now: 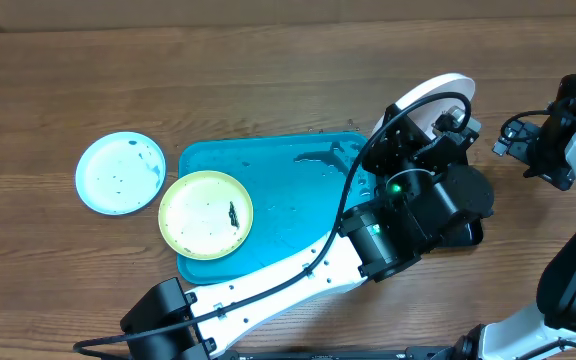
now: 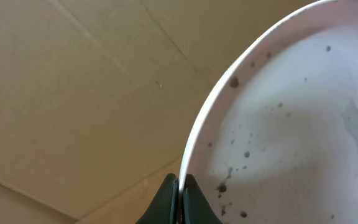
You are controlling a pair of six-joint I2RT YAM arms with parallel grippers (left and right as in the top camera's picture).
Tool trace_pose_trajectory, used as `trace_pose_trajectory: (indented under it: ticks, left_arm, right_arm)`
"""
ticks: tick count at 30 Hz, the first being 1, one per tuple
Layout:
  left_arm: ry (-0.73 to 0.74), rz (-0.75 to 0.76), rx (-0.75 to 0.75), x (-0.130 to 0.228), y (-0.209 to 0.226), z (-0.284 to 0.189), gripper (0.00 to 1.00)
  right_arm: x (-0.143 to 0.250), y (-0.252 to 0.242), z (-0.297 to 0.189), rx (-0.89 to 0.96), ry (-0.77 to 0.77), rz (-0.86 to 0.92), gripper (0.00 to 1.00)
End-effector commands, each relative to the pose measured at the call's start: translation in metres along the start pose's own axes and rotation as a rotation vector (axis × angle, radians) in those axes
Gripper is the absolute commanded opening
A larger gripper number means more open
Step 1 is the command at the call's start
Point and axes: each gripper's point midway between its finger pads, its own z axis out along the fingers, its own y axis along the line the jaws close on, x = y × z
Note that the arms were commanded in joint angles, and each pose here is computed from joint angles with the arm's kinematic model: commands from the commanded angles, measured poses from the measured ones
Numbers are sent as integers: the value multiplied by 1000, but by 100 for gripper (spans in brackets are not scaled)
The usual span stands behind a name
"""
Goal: Clean dirty plates on tray and stack at the side
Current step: 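Lift the white plate with the left gripper and stack it on the light blue plate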
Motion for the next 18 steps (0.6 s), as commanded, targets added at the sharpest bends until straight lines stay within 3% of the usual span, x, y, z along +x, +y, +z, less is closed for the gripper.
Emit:
trace_pose_trajectory:
  ticks: [1, 11, 18]
  left_arm:
    - [-20, -126, 6, -13, 17, 0, 4]
    - [31, -212, 178, 5, -16, 3, 4]
    - [378, -440, 567, 79, -77, 26, 4]
  right_arm:
    - [-5, 1, -3, -5, -18, 10, 100]
    - [-5, 1, -3, -5, -18, 10, 100]
    - [-5, 1, -3, -5, -18, 10, 100]
